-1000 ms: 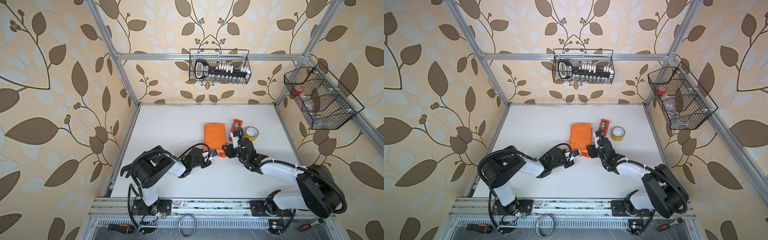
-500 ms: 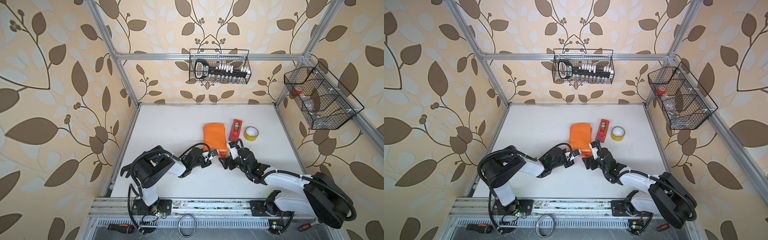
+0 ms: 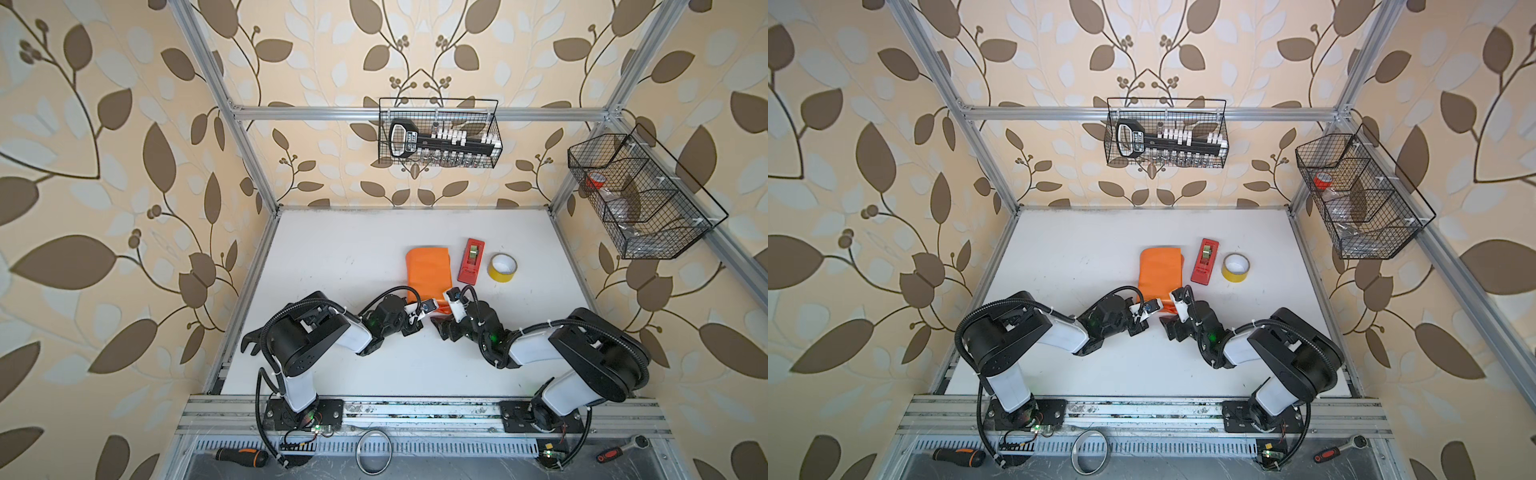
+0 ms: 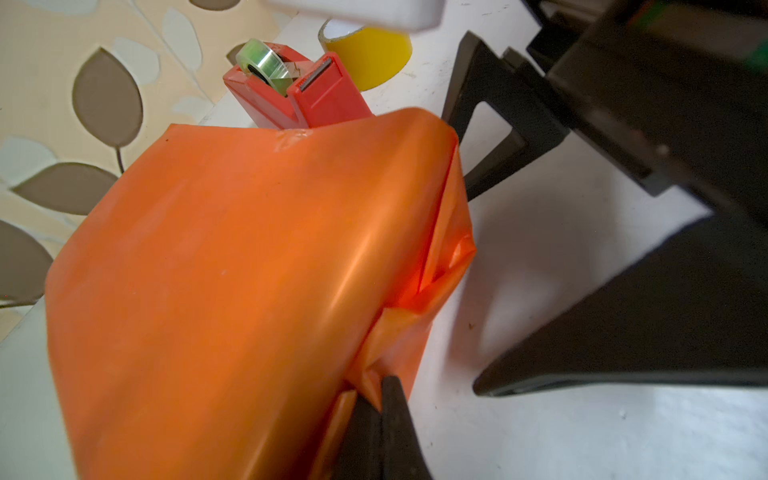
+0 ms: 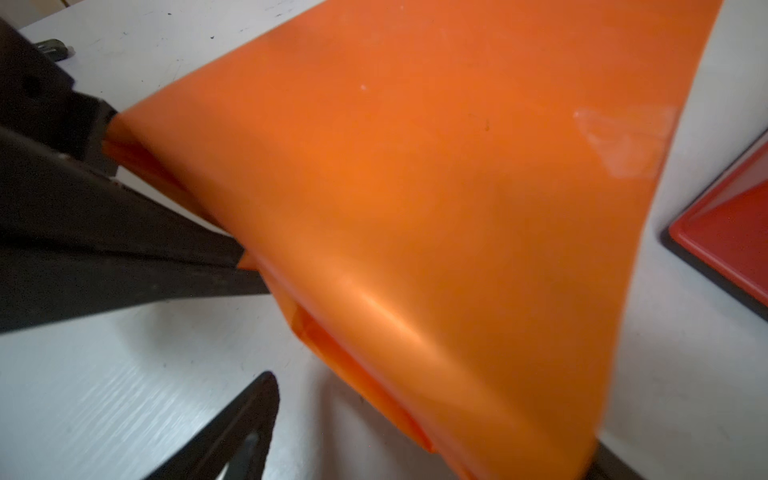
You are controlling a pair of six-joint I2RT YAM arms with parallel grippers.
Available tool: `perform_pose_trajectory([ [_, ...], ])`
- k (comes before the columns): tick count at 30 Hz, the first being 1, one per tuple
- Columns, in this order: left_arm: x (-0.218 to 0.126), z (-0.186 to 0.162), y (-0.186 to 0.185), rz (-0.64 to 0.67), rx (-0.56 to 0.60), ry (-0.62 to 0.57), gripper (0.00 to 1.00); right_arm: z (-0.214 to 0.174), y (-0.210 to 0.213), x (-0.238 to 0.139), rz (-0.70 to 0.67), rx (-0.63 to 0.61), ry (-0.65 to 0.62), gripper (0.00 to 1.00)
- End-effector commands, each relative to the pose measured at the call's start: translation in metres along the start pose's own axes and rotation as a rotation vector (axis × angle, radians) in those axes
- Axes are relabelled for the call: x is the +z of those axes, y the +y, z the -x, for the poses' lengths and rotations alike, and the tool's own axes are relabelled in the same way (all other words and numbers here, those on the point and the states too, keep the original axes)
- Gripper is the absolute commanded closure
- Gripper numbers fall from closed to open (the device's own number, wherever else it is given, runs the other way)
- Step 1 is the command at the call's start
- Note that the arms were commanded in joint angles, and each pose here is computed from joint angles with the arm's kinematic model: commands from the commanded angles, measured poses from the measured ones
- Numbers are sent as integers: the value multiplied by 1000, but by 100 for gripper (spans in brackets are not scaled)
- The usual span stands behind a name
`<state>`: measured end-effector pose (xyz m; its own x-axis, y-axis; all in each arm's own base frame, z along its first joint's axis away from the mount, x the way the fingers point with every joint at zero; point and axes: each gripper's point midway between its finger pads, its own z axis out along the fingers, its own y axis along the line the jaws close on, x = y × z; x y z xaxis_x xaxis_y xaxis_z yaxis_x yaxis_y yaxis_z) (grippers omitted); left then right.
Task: Wrap the gift box in paper
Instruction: 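Grip the box end with the right gripper next to the left gripper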
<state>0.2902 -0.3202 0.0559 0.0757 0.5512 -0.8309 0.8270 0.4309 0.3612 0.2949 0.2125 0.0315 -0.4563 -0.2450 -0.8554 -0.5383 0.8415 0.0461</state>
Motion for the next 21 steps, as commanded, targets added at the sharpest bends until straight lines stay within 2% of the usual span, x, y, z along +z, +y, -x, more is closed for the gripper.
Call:
perform_pose_trajectory([
  [1, 0, 23, 4, 3, 13, -67, 100, 21, -4, 4, -15, -45, -101, 17],
  [21, 4, 20, 1, -19, 23, -41, 100, 23, -13, 12, -26, -32, -155, 35],
])
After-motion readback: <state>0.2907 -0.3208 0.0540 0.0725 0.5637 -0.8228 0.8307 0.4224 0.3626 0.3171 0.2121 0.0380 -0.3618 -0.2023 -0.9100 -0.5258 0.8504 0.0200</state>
